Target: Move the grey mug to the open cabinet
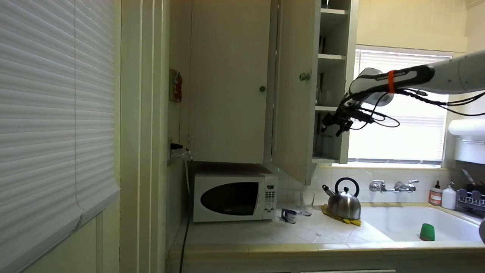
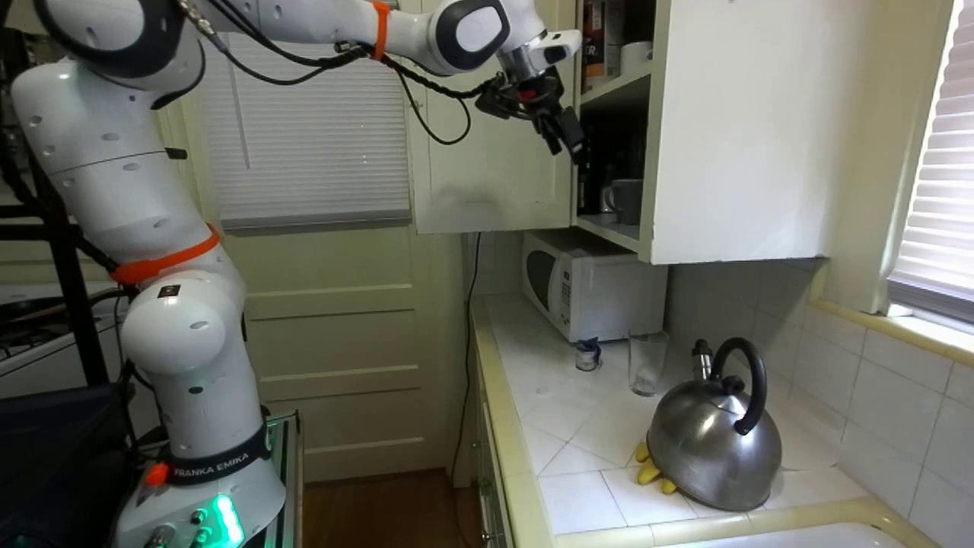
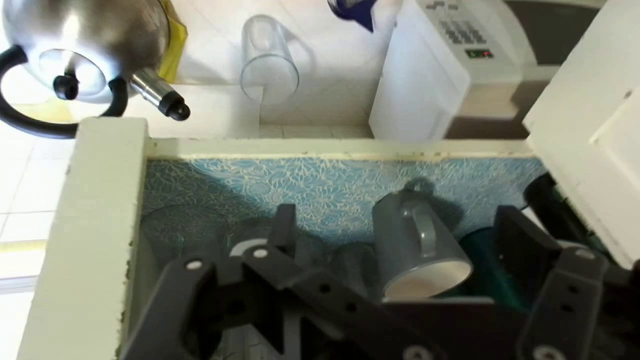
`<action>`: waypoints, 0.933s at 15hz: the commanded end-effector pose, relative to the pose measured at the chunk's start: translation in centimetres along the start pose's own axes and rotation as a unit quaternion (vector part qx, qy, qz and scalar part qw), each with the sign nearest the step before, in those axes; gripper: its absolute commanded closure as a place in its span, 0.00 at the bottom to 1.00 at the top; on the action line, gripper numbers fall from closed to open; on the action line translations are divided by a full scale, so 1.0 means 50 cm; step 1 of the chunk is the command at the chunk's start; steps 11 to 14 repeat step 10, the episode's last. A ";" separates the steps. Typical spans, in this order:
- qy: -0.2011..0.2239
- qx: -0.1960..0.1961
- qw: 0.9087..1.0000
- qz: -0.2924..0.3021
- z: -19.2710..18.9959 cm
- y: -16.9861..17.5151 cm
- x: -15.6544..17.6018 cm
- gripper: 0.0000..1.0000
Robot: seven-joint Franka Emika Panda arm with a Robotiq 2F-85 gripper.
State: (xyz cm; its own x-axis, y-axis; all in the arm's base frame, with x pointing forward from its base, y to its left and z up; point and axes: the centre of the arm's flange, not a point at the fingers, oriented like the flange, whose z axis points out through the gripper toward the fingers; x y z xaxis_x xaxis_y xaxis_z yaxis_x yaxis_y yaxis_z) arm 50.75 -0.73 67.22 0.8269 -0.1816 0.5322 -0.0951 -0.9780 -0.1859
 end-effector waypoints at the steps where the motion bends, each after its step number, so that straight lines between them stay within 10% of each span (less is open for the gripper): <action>1: -0.075 0.035 0.995 -0.055 -0.170 0.044 -0.077 0.00; 3: -0.124 0.003 0.992 -0.040 -0.236 0.082 -0.067 0.00; 4: -0.082 0.014 0.996 -0.038 -0.152 0.047 -0.081 0.00; 14: -0.105 0.011 0.994 -0.031 -0.182 0.078 -0.096 0.00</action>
